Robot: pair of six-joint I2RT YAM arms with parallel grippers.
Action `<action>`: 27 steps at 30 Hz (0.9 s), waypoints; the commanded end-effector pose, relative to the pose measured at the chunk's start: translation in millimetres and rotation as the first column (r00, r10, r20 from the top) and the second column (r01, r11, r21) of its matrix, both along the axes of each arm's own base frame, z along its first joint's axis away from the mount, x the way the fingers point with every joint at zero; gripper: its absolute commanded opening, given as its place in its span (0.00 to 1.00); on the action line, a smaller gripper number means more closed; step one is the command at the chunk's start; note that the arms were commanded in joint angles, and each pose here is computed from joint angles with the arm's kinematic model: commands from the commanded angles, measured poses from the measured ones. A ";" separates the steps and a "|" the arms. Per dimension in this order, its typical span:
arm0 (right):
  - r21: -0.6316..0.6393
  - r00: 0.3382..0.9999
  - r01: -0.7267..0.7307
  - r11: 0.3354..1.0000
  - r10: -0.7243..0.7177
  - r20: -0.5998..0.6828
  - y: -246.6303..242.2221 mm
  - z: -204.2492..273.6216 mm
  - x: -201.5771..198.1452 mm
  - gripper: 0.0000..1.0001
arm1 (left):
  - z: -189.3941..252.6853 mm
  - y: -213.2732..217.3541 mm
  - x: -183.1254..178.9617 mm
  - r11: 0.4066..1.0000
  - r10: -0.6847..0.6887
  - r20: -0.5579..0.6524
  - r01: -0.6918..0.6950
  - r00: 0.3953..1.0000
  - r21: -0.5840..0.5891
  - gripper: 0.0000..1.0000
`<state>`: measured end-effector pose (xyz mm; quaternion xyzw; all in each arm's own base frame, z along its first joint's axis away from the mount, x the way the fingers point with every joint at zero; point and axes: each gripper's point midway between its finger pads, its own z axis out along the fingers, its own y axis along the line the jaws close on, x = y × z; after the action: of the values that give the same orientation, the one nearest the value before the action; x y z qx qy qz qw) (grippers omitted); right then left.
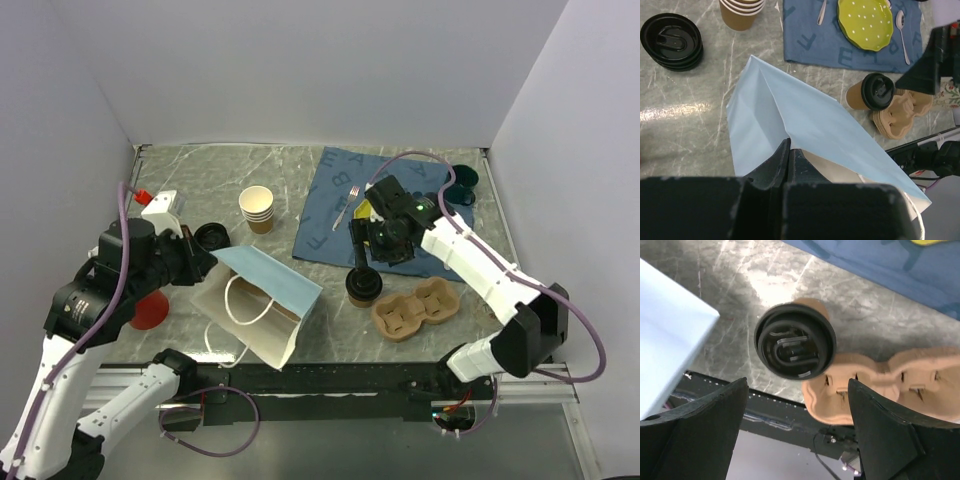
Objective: Pack the takeout coffee
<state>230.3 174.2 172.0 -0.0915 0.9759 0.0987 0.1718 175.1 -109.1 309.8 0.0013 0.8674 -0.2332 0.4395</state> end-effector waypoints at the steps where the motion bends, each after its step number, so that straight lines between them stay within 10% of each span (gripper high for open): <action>1: 0.018 0.998 -0.037 0.999 0.036 0.060 13.8 -0.5 23.0 0.88 | 8.8 -5.5 -4.0 0.998 -0.049 0.055 0.050 0.997 -0.024 0.01; 27: -0.179 0.987 -0.137 0.974 0.148 0.055 23.4 -42.4 9.2 0.88 | -3.7 -5.5 -16.9 0.997 -0.020 -0.015 0.018 1.000 -0.081 0.01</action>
<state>226.4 201.2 124.4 -0.1759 0.9688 0.0563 0.1650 156.6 -111.6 297.7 -0.0069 0.8678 -0.2603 0.4231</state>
